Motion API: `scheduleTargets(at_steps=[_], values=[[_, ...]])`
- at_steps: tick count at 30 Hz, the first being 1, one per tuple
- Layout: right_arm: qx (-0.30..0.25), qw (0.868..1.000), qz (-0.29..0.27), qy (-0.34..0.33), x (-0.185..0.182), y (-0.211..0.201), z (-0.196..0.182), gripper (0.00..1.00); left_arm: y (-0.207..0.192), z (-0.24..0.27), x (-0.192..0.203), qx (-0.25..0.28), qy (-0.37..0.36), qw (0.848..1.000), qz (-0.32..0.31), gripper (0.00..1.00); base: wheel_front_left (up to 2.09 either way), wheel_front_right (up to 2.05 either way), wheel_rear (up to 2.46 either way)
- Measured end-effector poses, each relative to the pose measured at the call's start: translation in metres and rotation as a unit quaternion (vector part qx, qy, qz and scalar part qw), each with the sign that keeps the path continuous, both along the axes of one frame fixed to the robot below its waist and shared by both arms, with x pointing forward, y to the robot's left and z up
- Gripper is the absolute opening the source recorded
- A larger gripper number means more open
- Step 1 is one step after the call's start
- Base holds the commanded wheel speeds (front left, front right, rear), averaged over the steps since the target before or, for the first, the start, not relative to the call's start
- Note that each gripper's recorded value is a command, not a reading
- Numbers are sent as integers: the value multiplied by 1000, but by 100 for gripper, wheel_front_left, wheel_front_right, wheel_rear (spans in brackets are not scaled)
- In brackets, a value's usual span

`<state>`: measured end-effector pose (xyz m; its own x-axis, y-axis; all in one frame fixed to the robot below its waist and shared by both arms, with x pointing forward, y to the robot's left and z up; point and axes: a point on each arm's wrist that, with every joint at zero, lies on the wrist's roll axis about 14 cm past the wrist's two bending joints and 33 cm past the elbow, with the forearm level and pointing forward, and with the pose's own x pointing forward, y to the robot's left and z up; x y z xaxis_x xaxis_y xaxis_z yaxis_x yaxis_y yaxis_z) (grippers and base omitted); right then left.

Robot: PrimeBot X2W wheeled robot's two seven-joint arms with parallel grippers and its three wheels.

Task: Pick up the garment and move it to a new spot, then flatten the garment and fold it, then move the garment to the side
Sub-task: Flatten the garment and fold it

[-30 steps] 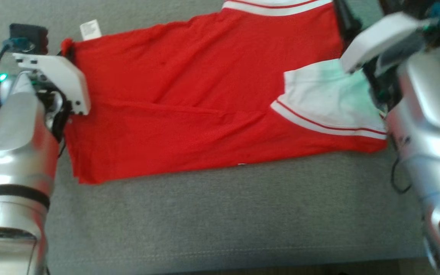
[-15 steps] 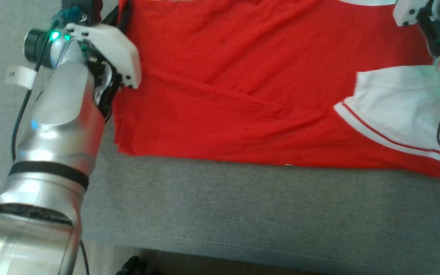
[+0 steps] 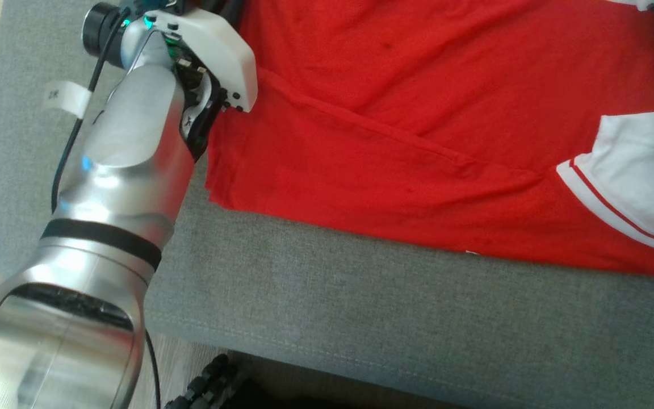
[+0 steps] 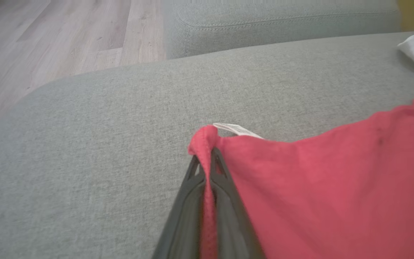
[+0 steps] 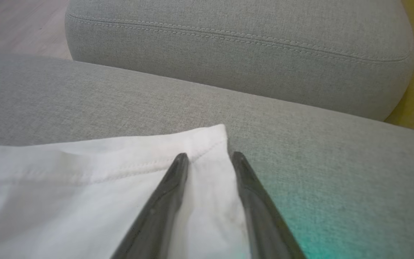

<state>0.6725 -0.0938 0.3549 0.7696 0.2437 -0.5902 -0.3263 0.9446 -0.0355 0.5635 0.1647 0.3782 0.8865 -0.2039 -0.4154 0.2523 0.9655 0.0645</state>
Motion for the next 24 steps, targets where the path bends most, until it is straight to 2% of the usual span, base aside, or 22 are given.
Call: scheduleTargets(at_steps=[1, 4, 11, 18, 24], values=[[0, 1000, 0, 1, 0, 1, 0, 0, -1, 1, 1, -2, -3, 1000, -1, 0, 0, 0, 0], [3, 1000, -4, -3, 2, -1, 1, 0, -2, 2, 1, -10, -7, 1000, 1, 0, 0, 0, 0], [21, 996, -28, -78, 11, -22, 25, 0, -4, 24, 24, -20, -51, 998, -1, 0, 0, 0, 0], [39, 982, -55, -177, 18, -49, 76, 0, -5, 46, 38, -26, -88, 996, 10, 0, 0, 0, 0], [85, 968, -63, -227, 2, -40, 119, 0, -6, 54, 28, -39, -100, 994, 20, 0, 0, 0, 0]])
